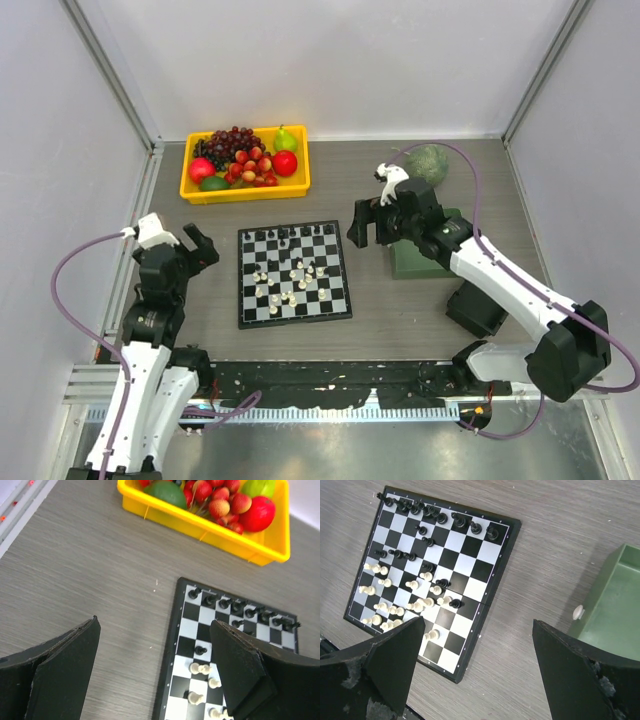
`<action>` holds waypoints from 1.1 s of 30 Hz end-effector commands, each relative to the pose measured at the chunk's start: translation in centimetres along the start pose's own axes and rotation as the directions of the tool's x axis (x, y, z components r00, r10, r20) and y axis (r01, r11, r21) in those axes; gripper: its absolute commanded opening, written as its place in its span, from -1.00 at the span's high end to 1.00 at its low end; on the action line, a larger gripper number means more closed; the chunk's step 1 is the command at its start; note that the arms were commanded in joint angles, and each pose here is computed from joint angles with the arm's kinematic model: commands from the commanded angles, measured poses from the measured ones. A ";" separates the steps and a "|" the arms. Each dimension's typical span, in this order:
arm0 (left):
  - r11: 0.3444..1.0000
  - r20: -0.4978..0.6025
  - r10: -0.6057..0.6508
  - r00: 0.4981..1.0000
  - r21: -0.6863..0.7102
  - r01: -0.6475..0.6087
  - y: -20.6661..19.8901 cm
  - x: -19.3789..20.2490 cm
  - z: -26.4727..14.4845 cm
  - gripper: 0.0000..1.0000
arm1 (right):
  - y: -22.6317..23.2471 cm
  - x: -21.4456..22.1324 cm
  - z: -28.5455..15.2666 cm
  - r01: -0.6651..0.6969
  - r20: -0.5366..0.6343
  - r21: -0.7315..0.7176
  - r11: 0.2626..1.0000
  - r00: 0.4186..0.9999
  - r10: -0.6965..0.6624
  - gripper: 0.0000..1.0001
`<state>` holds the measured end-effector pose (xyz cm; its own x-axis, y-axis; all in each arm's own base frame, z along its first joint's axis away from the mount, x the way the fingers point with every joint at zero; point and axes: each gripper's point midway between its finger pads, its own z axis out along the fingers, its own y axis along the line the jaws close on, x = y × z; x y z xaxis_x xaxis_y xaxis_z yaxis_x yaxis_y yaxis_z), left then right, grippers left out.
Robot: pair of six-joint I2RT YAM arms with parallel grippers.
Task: Set up the chess pieces on the board
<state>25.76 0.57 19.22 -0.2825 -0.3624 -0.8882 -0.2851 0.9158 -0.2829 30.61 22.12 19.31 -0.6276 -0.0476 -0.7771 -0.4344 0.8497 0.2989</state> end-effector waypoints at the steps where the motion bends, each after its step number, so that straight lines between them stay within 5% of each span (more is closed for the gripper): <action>1: 0.990 0.149 -0.141 0.979 0.041 0.136 -1.9 -6.1 -0.8 -0.98 | 0.5 -5.6 -2.1 0.057 0.102 0.047 0.997 0.993 -0.061 -0.91; 3: 0.979 0.160 -0.202 0.966 0.034 0.199 -2.6 -8.5 -1.3 -0.98 | 0.7 -8.9 -2.4 0.086 0.122 0.087 0.992 0.988 -0.097 -0.92; 7: 0.955 -0.013 -0.298 0.954 0.006 0.298 -3.8 -6.5 -1.2 -0.98 | 0.8 -17.3 -3.7 -0.008 0.249 0.198 0.980 0.968 -0.042 -0.91; 10: 0.966 -0.042 -0.258 0.965 0.021 0.259 -3.7 -5.0 -0.7 -0.98 | 2.2 -16.3 -2.1 -0.131 0.222 0.119 0.984 0.970 0.102 -0.93; 12: 0.981 -0.049 -0.196 0.979 -0.008 0.195 -2.4 -3.5 -0.9 -0.98 | 3.5 -14.1 -0.8 -0.128 0.214 0.041 0.991 0.970 0.116 -1.00; 20: 0.982 -0.036 -0.189 0.981 0.006 0.189 -0.5 1.2 -0.6 -0.98 | 2.7 -5.2 -0.8 -0.036 0.056 0.095 0.995 0.998 0.030 -0.67; 24: 0.981 -0.038 -0.171 0.985 0.081 0.174 -1.8 1.1 -0.2 -0.98 | 2.2 -1.2 -0.1 0.011 -0.033 0.128 0.992 0.999 -0.007 -0.43; 33: 0.999 -0.153 -0.012 0.988 0.038 0.018 -1.8 1.1 0.7 -0.98 | 7.3 6.6 2.9 0.092 -0.202 0.069 0.993 0.976 -0.076 -0.21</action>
<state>25.91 -1.37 17.12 -0.4057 -0.4581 -0.7909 -0.2986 0.8843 -0.3590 26.37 27.15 16.01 -0.7108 -0.2024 -0.6736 -0.4326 0.8810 0.1918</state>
